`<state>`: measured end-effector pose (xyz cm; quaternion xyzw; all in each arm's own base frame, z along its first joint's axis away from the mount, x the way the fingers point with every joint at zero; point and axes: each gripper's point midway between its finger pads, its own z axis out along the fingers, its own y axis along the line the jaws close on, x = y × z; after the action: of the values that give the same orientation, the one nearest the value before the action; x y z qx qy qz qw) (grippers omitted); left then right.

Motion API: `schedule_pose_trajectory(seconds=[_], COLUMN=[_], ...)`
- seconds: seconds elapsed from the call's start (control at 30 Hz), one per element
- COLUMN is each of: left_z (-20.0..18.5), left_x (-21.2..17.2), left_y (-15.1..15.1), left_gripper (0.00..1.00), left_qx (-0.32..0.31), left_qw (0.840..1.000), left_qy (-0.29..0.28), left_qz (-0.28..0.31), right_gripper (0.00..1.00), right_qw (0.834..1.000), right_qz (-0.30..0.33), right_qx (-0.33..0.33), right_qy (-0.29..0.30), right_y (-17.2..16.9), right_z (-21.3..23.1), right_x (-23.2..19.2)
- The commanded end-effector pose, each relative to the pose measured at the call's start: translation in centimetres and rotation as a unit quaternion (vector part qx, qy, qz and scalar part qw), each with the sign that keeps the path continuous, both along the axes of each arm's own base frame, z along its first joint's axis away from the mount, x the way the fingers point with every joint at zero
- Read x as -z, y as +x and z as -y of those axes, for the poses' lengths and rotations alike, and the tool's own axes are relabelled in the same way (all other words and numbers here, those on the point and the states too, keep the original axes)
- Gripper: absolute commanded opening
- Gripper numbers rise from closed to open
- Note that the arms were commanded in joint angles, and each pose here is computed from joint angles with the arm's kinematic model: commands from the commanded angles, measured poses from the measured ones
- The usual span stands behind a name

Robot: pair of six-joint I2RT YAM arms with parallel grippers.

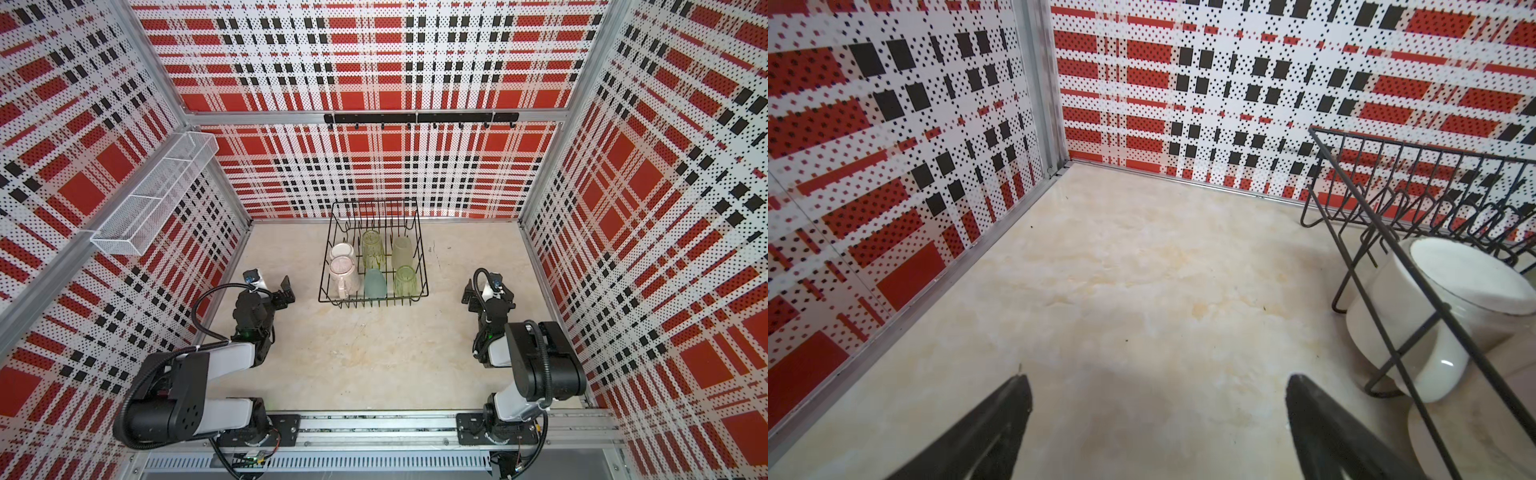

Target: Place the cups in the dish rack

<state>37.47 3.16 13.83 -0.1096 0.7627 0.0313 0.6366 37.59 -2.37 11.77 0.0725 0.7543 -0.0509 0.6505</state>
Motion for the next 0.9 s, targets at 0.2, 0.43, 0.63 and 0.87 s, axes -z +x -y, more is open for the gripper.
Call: schedule_pose_trajectory(seconds=[0.2,0.43,0.63,0.87], left_z=[1.1,0.0,-0.1,-0.3], left_x=[-2.3,-1.6,-2.0,-2.3], left_y=[0.9,-0.3,-0.4,-0.8], left_gripper=[0.98,0.98,0.98,0.98], left_qx=[-0.006,0.003,-0.012,-0.028], left_qw=[0.995,0.995,0.993,0.992], left_qy=[0.066,0.040,0.041,0.046], left_qz=[0.070,0.097,0.107,0.112], right_gripper=[1.00,1.00,1.00,1.00], right_qw=[1.000,1.000,1.000,1.000], right_qz=[0.021,0.017,0.016,0.016], right_qx=[-0.001,-0.005,-0.006,-0.007], right_qy=[-0.006,-0.013,-0.014,-0.015], right_y=[0.9,1.1,1.1,1.1], right_z=[0.0,-0.3,-0.4,-0.4], right_x=[-1.4,-1.3,-1.3,-1.3])
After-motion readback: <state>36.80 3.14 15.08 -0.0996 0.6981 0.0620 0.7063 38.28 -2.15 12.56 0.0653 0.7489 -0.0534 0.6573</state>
